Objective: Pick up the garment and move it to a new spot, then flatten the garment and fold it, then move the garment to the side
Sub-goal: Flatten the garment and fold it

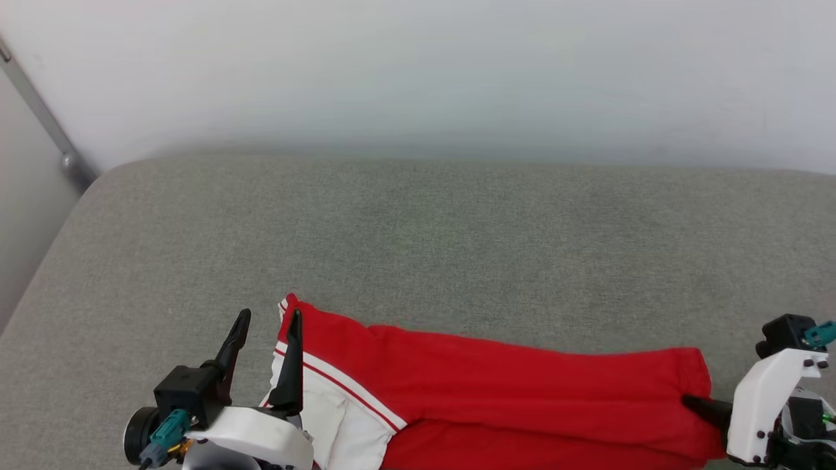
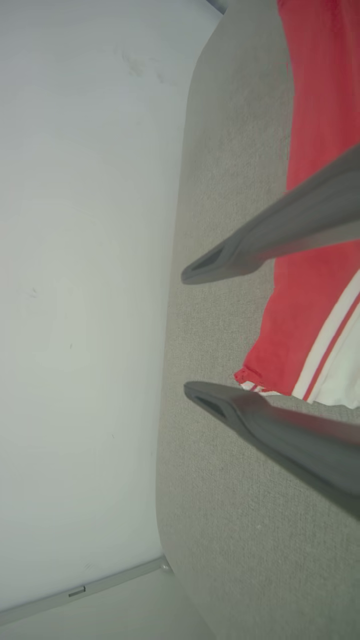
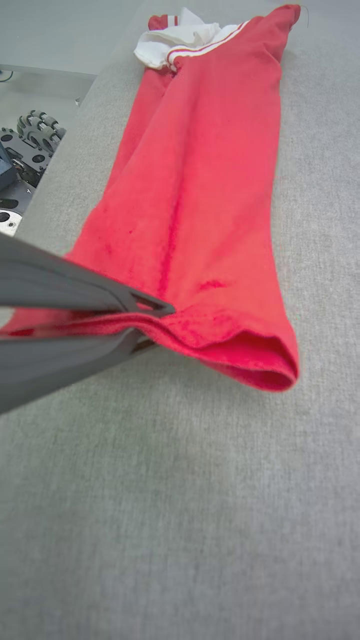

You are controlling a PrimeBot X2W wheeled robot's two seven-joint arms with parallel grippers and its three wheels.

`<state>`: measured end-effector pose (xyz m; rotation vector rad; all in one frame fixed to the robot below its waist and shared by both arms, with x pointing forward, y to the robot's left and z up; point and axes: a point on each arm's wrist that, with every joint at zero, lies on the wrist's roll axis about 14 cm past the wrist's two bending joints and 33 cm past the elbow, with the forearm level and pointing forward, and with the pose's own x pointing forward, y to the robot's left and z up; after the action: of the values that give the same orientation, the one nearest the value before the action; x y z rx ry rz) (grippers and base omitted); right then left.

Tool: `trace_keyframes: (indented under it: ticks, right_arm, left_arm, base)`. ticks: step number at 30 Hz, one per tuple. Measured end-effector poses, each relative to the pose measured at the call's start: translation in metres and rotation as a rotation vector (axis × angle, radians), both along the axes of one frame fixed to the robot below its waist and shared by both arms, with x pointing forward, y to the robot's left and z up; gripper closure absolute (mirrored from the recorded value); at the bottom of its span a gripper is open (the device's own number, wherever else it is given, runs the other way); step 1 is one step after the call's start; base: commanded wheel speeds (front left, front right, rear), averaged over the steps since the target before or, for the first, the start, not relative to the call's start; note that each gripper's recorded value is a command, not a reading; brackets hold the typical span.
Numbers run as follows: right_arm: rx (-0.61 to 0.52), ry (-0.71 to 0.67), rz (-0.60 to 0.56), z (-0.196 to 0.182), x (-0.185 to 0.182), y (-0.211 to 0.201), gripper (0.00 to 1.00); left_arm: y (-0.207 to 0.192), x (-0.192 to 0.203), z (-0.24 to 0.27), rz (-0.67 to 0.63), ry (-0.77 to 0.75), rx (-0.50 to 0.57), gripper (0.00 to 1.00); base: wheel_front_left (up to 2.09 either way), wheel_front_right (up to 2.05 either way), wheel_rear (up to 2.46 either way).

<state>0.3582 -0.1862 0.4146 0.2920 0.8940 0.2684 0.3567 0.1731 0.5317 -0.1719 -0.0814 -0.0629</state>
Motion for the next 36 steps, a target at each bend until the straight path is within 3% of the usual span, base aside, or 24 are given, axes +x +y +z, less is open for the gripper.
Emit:
trace_keyframes:
  ticks: [6, 7, 10, 14, 18, 25, 36]
  right_arm:
    - [-0.051, -0.035, -0.126, 0.012, -0.009, -0.052, 1.00]
    - [-0.069, -0.051, -0.205, 0.019, -0.013, -0.080, 1.00]
    - [-0.082, -0.083, -0.287, 0.032, -0.014, -0.107, 1.00]
    - [-0.027, -0.099, -0.355, 0.041, -0.015, -0.115, 1.00]
    - [0.180, -0.045, -0.344, 0.037, -0.018, -0.076, 1.00]
    - [0.518, 0.048, -0.210, 0.043, -0.020, 0.010, 1.00]
    - [0.809, 0.117, 0.055, 0.065, -0.006, 0.130, 1.00]
  left_arm:
    - [-0.010, 0.001, 0.004, -0.022, -0.003, 0.002, 0.00]
    - [-0.015, 0.001, 0.004, -0.035, -0.001, 0.002, 0.00]
    - [-0.019, 0.003, 0.006, -0.046, -0.005, 0.001, 0.00]
    - [-0.022, 0.004, 0.006, -0.053, -0.005, 0.001, 0.00]
    - [-0.024, 0.005, 0.006, -0.057, -0.005, 0.000, 0.00]
    - [-0.022, 0.002, 0.004, -0.053, 0.000, 0.002, 0.00]
    - [-0.010, 0.001, 0.003, -0.021, 0.010, 0.008, 0.00]
  base:
    - [0.00, 0.00, 0.00]
    - [0.00, 0.00, 0.00]
    - [0.00, 0.00, 0.00]
    - [0.00, 0.00, 0.00]
    - [0.00, 0.00, 0.00]
    - [0.00, 0.00, 0.00]
    - [0.00, 0.00, 0.00]
